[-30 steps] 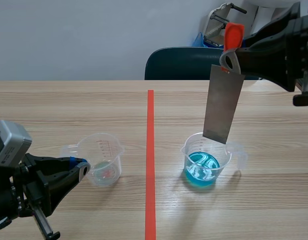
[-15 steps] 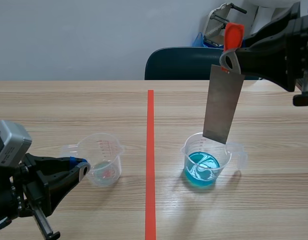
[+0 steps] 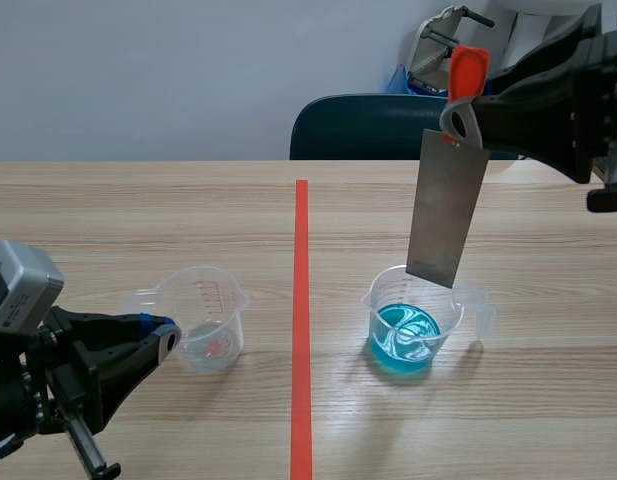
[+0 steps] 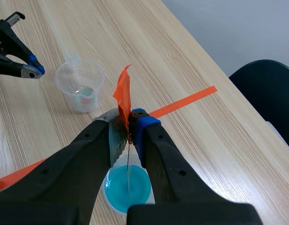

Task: Do the redox reaction experiment

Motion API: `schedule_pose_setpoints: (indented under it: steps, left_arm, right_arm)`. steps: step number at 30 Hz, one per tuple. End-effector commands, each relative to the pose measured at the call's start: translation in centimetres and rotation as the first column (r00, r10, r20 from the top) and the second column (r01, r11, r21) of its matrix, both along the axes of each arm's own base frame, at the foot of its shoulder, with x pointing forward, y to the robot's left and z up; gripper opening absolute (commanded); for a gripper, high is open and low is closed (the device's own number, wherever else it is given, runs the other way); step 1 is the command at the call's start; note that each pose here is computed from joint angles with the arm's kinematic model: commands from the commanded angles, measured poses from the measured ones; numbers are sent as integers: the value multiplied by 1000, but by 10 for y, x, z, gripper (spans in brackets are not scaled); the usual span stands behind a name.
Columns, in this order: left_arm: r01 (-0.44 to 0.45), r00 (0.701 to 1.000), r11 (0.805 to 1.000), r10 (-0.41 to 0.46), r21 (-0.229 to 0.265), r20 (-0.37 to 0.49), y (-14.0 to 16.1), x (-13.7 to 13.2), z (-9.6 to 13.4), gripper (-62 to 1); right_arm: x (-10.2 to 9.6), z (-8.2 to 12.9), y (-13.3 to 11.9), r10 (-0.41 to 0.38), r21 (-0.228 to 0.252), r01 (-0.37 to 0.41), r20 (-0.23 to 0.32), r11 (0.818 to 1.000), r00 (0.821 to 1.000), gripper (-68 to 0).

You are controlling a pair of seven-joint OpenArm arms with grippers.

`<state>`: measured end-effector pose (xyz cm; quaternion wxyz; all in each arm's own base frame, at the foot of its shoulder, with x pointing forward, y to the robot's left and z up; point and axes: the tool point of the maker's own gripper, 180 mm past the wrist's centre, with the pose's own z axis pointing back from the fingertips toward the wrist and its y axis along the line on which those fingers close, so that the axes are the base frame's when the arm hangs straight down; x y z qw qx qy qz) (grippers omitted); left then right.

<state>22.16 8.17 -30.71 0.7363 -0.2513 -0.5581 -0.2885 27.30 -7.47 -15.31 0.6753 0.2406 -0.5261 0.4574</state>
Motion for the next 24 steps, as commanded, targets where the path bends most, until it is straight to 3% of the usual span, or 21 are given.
schedule_pose_setpoints:
  steps: [1,12,24]
  left_arm:
    - [3,1000,999,-2,-35,25,-5,3,10,-487]
    - [3,1000,999,-2,-35,25,-5,3,10,-53]
    - [3,1000,999,-2,-35,25,-5,3,10,-37]
  right_arm:
    - [-1,11,3,22,4,-22,33,1000,999,-669]
    - [-1,11,3,22,4,-22,33,1000,999,-669]
    - [-1,11,3,22,4,-22,33,1000,999,-669]
